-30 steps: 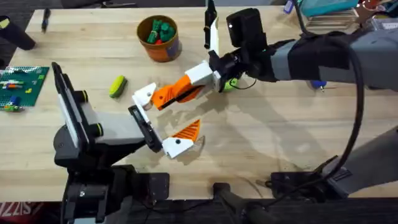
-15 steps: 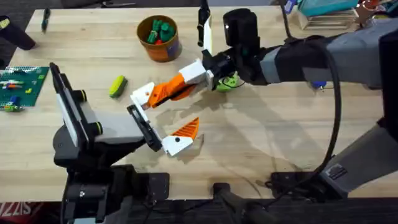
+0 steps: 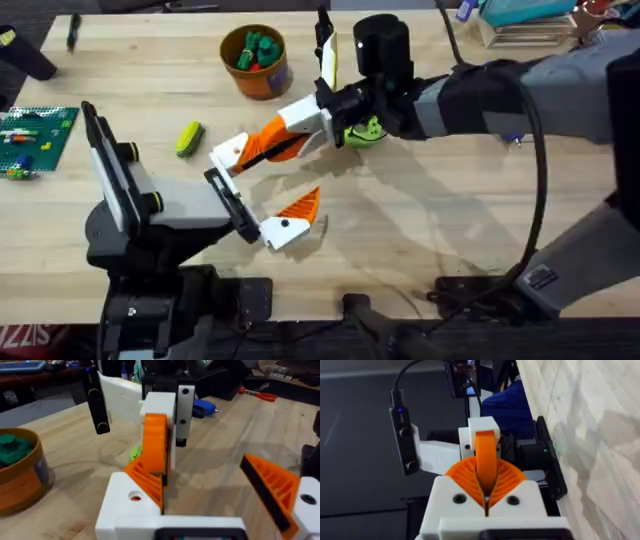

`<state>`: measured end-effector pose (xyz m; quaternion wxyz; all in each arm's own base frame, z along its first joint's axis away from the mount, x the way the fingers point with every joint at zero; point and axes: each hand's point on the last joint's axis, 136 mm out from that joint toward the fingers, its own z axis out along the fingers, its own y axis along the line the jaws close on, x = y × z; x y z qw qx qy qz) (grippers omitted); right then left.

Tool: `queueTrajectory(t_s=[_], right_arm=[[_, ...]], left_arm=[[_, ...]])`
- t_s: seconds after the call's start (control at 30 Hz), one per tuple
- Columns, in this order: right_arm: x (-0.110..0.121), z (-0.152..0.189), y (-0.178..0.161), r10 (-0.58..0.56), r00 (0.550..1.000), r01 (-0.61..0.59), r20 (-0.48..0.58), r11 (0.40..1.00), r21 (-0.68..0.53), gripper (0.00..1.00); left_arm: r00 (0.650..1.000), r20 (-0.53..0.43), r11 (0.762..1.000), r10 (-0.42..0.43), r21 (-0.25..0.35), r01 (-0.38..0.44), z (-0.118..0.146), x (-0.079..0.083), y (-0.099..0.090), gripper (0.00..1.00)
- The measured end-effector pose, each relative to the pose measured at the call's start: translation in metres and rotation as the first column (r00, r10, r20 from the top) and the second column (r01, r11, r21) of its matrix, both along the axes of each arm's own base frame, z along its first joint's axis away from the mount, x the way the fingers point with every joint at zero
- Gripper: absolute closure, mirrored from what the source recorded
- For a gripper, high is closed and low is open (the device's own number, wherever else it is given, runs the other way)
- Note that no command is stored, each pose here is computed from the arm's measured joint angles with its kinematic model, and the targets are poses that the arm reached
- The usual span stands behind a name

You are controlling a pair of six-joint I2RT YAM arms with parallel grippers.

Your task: Pick up the gripper from the table and insert it into the empty holder that is missing its gripper. Then pick up a screw, insert it into the mounting hole, and use the screwdriver to tighten it. Finally, clean up the table by picking up the vegetable and placing it into the bucket.

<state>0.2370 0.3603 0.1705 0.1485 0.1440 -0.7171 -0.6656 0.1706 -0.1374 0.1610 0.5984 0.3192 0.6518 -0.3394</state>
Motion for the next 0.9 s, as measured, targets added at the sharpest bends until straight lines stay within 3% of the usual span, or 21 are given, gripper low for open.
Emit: queueTrajectory(t_s=[0.9], right_arm=[[0.003, -0.003, 0.013, -0.053, 0.998, 0.051, -0.026, 0.998, -0.043, 0.986]], left_arm=[[0.999, -0.029, 0.999, 0.036, -0.012, -0.036, -0.001, 0.005, 0.004, 0.015]])
